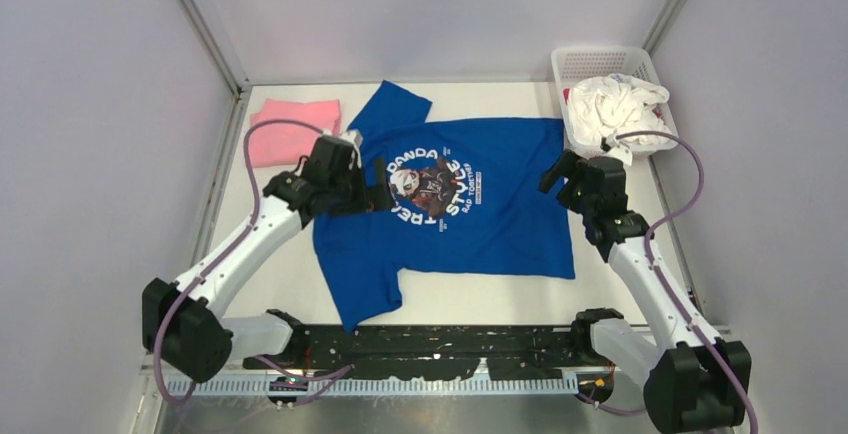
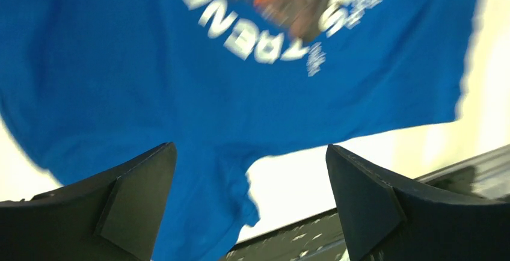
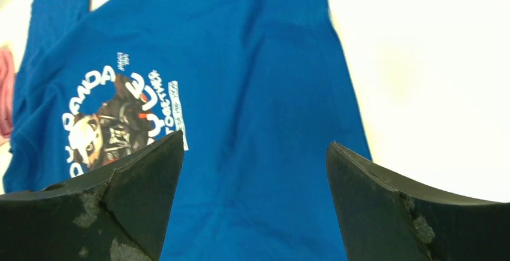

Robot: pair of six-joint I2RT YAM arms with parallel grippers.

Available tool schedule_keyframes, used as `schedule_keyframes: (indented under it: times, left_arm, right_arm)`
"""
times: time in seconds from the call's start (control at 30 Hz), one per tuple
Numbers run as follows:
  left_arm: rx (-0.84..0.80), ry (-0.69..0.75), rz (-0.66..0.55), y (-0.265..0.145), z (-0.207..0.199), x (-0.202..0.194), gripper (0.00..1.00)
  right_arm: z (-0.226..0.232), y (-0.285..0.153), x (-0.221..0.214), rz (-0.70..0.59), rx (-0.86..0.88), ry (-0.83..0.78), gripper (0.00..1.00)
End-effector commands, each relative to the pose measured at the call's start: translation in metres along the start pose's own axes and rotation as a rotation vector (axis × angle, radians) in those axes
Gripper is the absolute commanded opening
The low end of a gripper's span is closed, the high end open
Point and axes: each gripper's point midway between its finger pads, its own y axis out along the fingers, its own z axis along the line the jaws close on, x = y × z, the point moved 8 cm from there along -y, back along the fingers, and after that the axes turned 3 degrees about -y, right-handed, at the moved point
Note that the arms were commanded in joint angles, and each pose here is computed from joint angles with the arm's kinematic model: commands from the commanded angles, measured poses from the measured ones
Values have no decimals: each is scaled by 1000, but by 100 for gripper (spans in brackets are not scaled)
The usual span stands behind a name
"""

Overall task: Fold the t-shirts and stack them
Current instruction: Flatten out the tshirt, then grab the side of the flattened tshirt closest away from the robot with both arms

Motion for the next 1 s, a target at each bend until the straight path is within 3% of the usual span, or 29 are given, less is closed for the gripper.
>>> schedule_keyframes:
  times: [0.0, 0.2, 0.4, 0.7, 0.97]
  left_arm:
    - [238, -66, 50, -1, 43, -68, 100]
    - [318, -66, 167, -32, 71, -157, 98]
    - [386, -73, 284, -47, 97, -207, 81]
    - [344, -32, 369, -19, 89, -223, 56]
    - [318, -18, 400, 1, 79, -224, 45]
  right_arm:
    - [-20, -13, -14, -33, -84, 45, 96]
    - [-29, -28, -17, -85, -103, 44, 95]
    - [-32, -30, -20, -80, -119, 35, 95]
    - [-35, -26, -24, -42, -147, 12, 95]
    - [-39, -25, -24, -51, -175, 7, 96]
